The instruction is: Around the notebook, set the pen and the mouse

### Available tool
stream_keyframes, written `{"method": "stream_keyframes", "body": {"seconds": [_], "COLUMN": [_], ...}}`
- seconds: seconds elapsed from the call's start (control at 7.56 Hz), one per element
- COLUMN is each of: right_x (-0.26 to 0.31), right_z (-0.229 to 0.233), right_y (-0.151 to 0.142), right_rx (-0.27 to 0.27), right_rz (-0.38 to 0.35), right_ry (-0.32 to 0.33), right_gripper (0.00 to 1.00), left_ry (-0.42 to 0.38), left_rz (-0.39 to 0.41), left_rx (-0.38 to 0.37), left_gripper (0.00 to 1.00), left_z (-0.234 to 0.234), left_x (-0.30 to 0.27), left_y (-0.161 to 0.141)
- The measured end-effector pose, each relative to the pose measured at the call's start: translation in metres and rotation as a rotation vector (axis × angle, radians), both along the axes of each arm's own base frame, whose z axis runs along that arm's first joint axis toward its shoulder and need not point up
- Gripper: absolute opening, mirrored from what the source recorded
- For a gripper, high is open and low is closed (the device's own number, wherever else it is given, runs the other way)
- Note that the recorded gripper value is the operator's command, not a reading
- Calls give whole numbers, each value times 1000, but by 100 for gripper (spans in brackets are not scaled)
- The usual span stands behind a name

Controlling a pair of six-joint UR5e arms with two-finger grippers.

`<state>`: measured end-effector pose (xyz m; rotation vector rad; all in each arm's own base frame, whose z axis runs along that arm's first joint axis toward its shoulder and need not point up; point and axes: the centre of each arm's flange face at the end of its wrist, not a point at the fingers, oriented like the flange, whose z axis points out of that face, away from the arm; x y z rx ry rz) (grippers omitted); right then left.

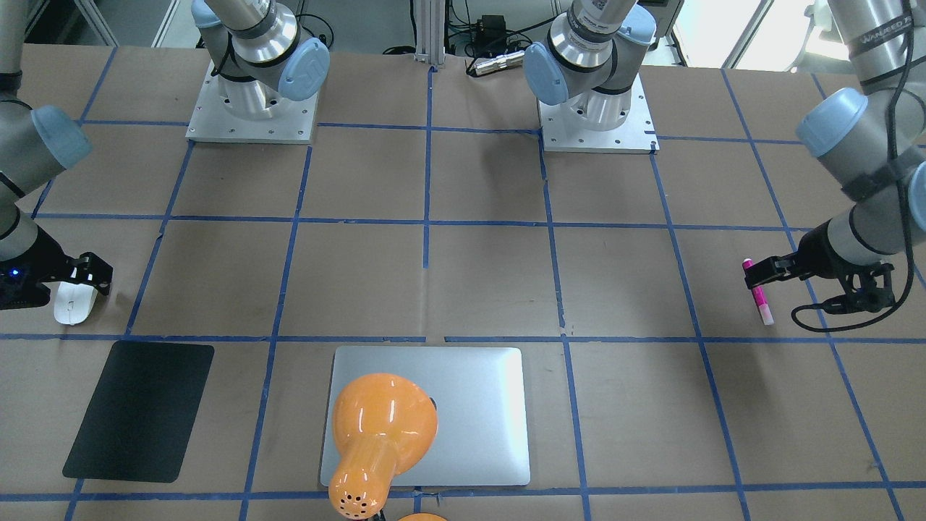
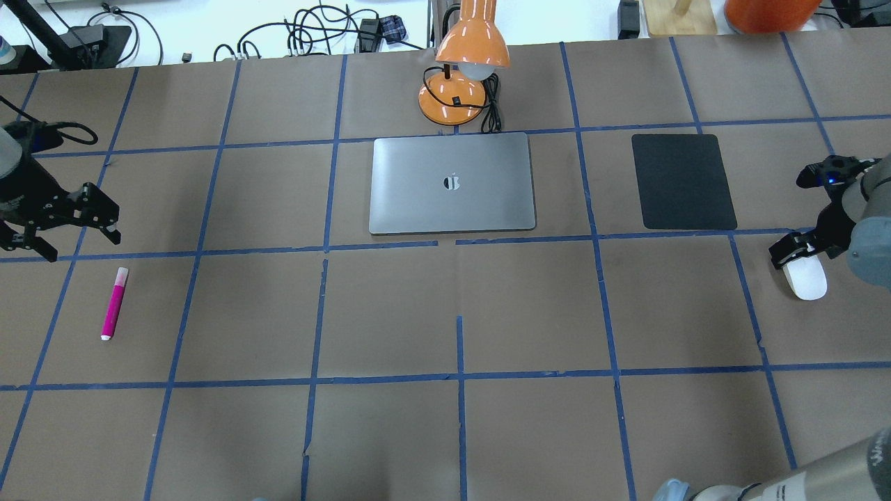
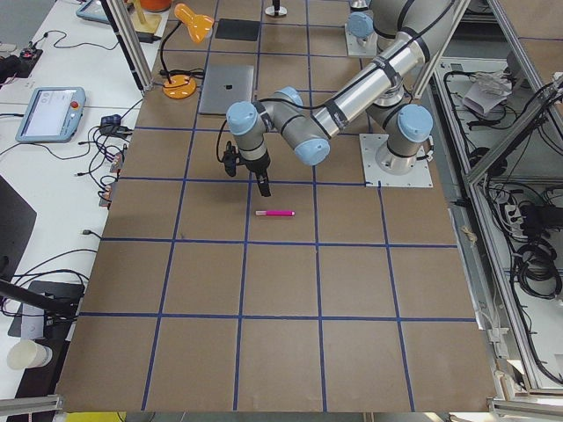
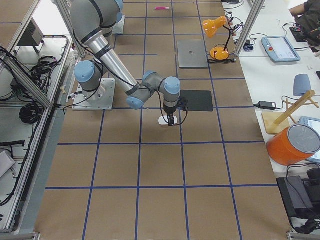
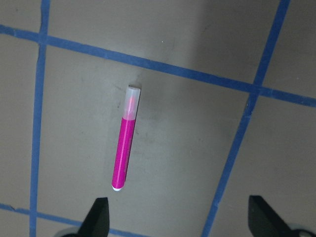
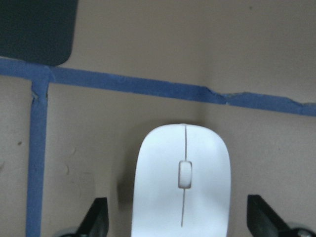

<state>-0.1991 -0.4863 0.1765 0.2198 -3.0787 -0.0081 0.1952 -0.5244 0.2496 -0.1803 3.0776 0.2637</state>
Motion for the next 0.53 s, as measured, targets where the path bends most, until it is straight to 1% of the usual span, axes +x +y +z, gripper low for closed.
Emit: {"method": "stream_keyframes", "body": {"seconds": [0.13, 0.26, 0.4, 0.53], "right_x": [0, 0, 1, 2], "right_z": [0, -1, -1, 4], "right_y": [0, 0, 1, -2], "right_rx": [-1, 2, 5, -5], "right_rz": [-2, -4, -9, -20], "right_ry": [-1, -3, -6, -6], "right_gripper": [36, 22, 16, 14], "left_ry": [8, 23, 35, 36], "left_rz": [-45, -64, -81, -97], "left_rx": [4, 12, 17, 11], "left_gripper": [100, 100, 100, 98], "left_z": [-22, -44, -63, -76], "left_x": [13, 28, 35, 37], "left_y": [0, 8, 20, 30]}}
